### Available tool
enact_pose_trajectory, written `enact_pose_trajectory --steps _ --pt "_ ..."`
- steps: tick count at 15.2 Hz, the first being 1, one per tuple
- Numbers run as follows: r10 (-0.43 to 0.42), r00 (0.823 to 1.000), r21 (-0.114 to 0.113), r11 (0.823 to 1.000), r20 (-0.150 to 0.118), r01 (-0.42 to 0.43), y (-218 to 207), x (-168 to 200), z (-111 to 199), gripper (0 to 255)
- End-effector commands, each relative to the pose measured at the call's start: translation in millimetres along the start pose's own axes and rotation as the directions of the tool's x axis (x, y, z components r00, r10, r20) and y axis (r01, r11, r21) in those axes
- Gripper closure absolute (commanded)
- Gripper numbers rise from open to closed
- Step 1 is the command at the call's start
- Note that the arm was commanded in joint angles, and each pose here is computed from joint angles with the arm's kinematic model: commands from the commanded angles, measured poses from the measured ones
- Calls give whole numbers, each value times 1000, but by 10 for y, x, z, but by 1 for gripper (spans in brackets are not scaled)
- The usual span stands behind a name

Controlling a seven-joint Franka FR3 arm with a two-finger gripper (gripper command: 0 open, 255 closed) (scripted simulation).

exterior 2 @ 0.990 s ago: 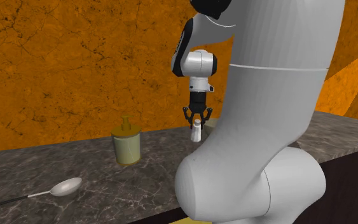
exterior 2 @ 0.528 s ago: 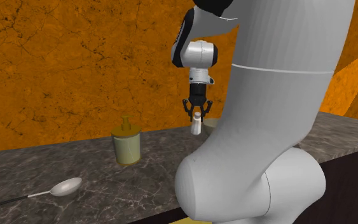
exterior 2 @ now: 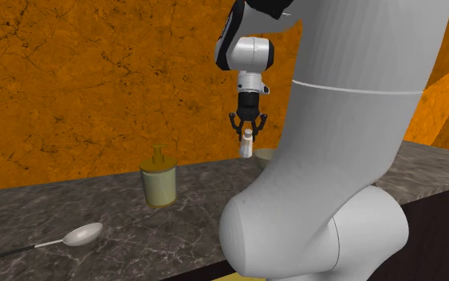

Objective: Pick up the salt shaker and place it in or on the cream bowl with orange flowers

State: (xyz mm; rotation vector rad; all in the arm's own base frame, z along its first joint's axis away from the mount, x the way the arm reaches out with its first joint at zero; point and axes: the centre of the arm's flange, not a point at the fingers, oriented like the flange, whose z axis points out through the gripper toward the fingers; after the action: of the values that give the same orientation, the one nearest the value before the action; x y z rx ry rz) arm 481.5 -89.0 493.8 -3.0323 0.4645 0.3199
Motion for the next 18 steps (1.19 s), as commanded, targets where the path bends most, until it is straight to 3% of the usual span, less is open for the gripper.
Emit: enact_pose_trajectory --steps 1,18 --pt "0 1000 0 1000 0 0 1 -24 -104 255" --pt "0 1000 0 1000 0 0 1083 1703 -664 255"
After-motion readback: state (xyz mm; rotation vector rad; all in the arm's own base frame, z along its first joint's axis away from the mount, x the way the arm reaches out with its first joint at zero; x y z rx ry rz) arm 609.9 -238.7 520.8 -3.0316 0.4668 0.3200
